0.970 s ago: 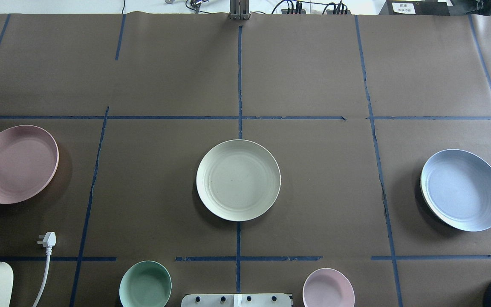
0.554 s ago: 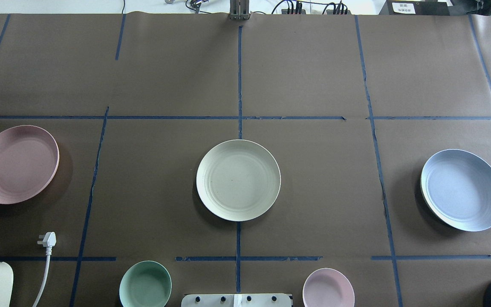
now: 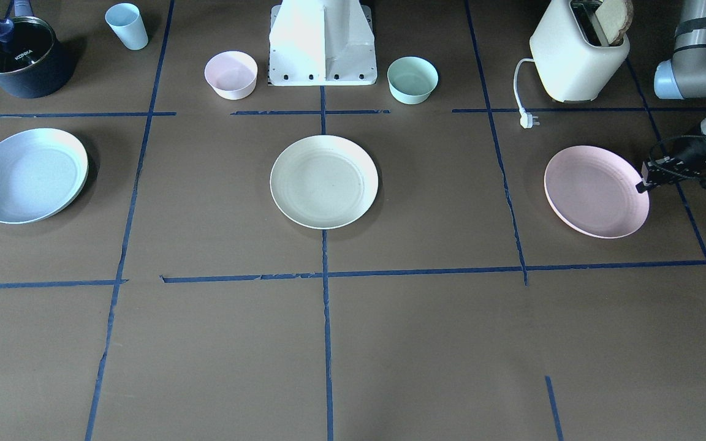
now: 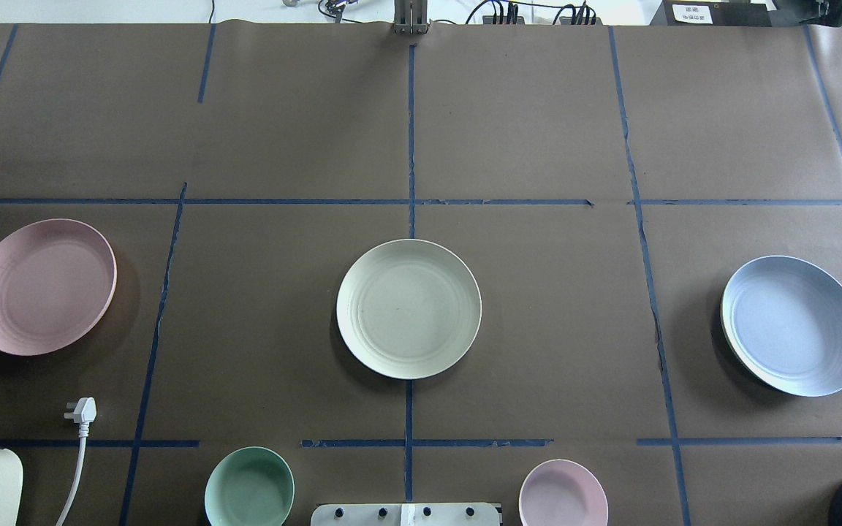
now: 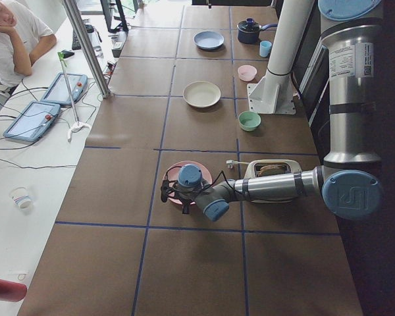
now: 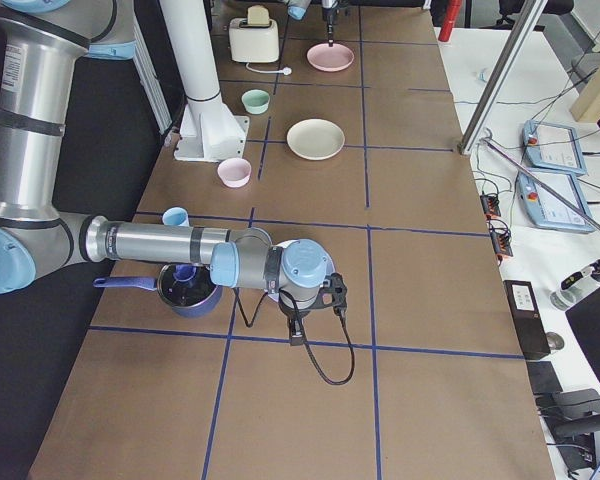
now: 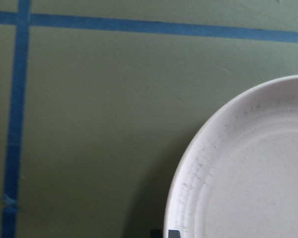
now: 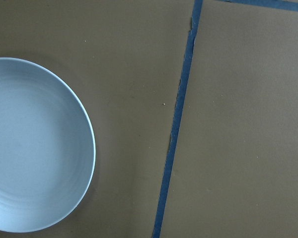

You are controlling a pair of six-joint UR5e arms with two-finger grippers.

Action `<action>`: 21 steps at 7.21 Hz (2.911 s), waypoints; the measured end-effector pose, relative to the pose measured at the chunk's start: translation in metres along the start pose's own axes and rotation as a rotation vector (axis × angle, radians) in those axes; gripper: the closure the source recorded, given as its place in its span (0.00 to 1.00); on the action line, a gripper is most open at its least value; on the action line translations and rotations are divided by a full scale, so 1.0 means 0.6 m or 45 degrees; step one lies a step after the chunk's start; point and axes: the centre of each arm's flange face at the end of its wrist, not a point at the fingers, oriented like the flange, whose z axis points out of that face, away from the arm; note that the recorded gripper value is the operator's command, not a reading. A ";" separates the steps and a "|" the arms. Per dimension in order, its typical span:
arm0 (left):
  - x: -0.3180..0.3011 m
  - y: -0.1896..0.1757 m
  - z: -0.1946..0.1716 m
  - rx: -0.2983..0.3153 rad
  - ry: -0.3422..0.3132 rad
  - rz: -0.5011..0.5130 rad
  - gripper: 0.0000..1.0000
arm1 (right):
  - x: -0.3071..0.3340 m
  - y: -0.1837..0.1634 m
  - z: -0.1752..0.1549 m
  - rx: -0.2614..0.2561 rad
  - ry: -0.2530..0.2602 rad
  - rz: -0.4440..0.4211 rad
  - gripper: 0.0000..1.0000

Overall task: Stack three plates with pink and blue
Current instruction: 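Reach the left gripper to the pink plate rim and grasp it, then carry the pink plate with the left gripper onto the cream plate, then open the left gripper and withdraw the left arm away from the plates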

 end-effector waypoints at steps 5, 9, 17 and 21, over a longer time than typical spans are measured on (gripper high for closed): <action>0.315 -0.062 -0.042 -0.066 0.291 -0.201 1.00 | 0.001 0.000 0.001 -0.001 -0.002 0.002 0.00; 0.712 0.024 0.065 -0.079 0.286 -0.287 1.00 | 0.002 0.001 0.003 -0.004 -0.003 0.004 0.00; 0.831 0.065 0.116 -0.099 0.143 -0.156 0.00 | 0.008 -0.010 0.007 -0.008 -0.003 0.006 0.00; 0.474 -0.002 -0.082 -0.098 -0.204 0.364 0.00 | -0.003 -0.021 -0.002 0.011 -0.020 -0.014 0.00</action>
